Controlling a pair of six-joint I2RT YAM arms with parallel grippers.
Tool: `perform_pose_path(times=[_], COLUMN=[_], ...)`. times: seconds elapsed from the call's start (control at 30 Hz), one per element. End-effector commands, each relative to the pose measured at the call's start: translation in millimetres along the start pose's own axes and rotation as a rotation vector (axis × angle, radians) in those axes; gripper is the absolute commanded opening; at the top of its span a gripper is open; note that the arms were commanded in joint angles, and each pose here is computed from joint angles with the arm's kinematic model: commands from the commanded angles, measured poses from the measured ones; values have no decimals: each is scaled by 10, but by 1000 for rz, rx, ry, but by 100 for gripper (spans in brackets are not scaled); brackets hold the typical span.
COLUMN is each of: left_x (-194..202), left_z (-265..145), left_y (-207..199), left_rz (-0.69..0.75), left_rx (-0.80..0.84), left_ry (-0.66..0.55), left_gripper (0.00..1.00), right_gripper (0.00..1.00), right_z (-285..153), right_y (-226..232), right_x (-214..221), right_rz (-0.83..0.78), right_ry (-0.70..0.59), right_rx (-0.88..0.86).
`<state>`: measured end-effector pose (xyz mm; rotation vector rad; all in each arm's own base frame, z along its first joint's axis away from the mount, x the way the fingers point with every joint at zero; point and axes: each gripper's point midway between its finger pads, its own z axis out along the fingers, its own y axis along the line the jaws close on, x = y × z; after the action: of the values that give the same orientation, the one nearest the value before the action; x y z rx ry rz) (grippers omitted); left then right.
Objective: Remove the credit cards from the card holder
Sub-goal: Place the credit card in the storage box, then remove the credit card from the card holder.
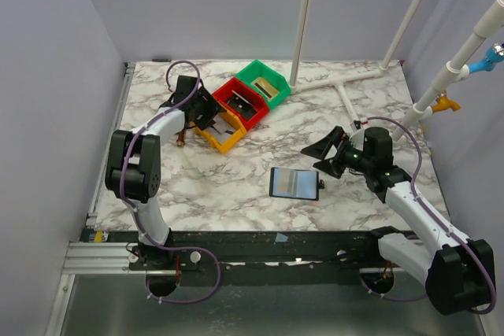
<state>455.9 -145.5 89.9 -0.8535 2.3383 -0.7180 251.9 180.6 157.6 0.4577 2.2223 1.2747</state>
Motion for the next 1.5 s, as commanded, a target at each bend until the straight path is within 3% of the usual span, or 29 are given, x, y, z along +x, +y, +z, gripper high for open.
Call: perform_pose_path(times=[0.0,0.17,0.57,0.8,1.07,1.47], left_x=[-192,-197,-157,70,473,1409], left_z=[-262,-397,-731,-962,-1129,-1134], left_y=[-216,-294,-470,-581,-664,-674], left_rz=[37,60,124,211,306,484], left_rx=[51,78,151,201,257,307], left_ry=[-68,-77,-96,-69,2,217], left_gripper=[66,98,98,98,98,99], right_gripper=[100,100,100,100,100,100], right_z=[-28,-10,1,21,31,26], right_y=[72,51,27,-7,-70,-253], right_x=[-82,-74,-72,-75,-78,-121], right_rz=[-28,-25,-23,-25,-31,-58], right_ry=[-23,-18,-20,-19,-27,-55], right_rx=[-3,-1,1,11,31,122])
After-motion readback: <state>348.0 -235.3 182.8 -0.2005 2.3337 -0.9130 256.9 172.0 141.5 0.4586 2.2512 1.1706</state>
